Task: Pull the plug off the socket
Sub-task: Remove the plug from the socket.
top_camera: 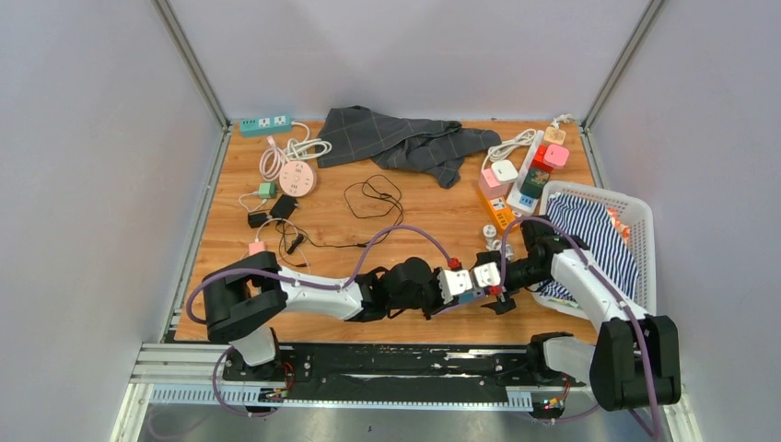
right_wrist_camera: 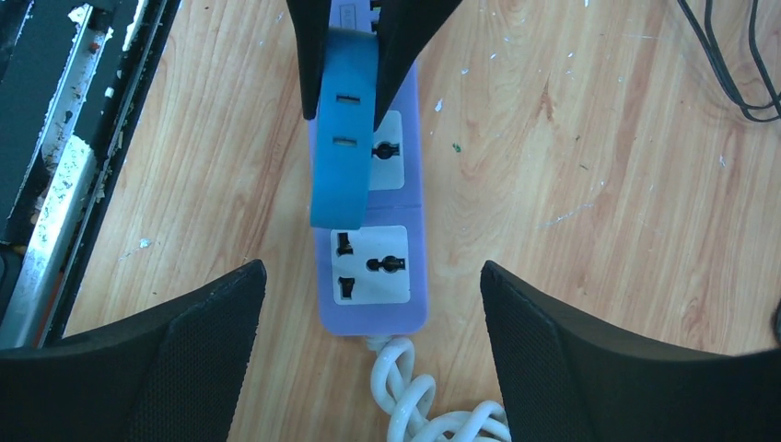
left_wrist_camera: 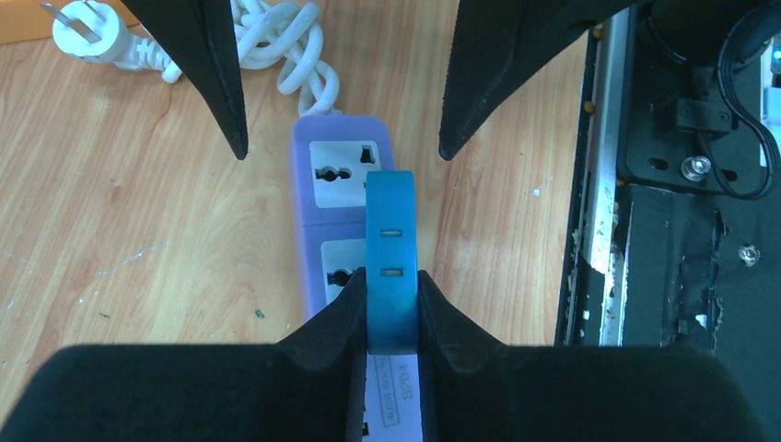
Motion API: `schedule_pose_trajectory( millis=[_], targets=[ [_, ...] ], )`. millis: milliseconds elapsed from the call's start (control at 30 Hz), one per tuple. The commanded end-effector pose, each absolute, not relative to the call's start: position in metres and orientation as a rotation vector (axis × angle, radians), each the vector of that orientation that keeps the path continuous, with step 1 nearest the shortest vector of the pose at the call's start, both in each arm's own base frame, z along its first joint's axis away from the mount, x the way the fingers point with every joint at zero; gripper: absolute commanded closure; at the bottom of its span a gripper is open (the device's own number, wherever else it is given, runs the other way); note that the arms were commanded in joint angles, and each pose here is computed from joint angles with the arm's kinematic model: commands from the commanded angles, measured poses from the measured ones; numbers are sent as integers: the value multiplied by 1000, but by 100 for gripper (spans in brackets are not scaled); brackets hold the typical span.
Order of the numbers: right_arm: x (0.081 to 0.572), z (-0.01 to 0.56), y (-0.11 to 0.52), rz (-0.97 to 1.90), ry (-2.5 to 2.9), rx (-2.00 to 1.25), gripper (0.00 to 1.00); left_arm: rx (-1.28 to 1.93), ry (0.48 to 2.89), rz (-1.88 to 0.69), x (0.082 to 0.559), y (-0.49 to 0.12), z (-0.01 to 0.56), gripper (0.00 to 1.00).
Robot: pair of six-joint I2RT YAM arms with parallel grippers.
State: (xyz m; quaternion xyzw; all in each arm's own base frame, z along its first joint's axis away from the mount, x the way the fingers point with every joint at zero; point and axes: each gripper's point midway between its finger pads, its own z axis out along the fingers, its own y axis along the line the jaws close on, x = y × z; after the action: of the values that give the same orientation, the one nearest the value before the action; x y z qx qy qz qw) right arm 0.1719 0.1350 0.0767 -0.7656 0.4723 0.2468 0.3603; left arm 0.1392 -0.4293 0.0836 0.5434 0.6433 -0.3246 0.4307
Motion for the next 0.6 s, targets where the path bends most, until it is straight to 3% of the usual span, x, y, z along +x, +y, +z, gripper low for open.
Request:
schedule_pose_trajectory(
  millis=[0, 433, 567],
  targets=[
    [166, 70, 135, 629, 1190, -1997, 13, 1379, 1453, -879, 126, -436, 112, 100],
    [166, 53, 128, 586, 1216, -2041, 16, 1321, 1404, -983, 115, -436, 109, 100],
    [164, 42, 128, 575, 1218, -2085, 21, 1257, 1336, -1030, 113, -435, 110, 100]
  ],
)
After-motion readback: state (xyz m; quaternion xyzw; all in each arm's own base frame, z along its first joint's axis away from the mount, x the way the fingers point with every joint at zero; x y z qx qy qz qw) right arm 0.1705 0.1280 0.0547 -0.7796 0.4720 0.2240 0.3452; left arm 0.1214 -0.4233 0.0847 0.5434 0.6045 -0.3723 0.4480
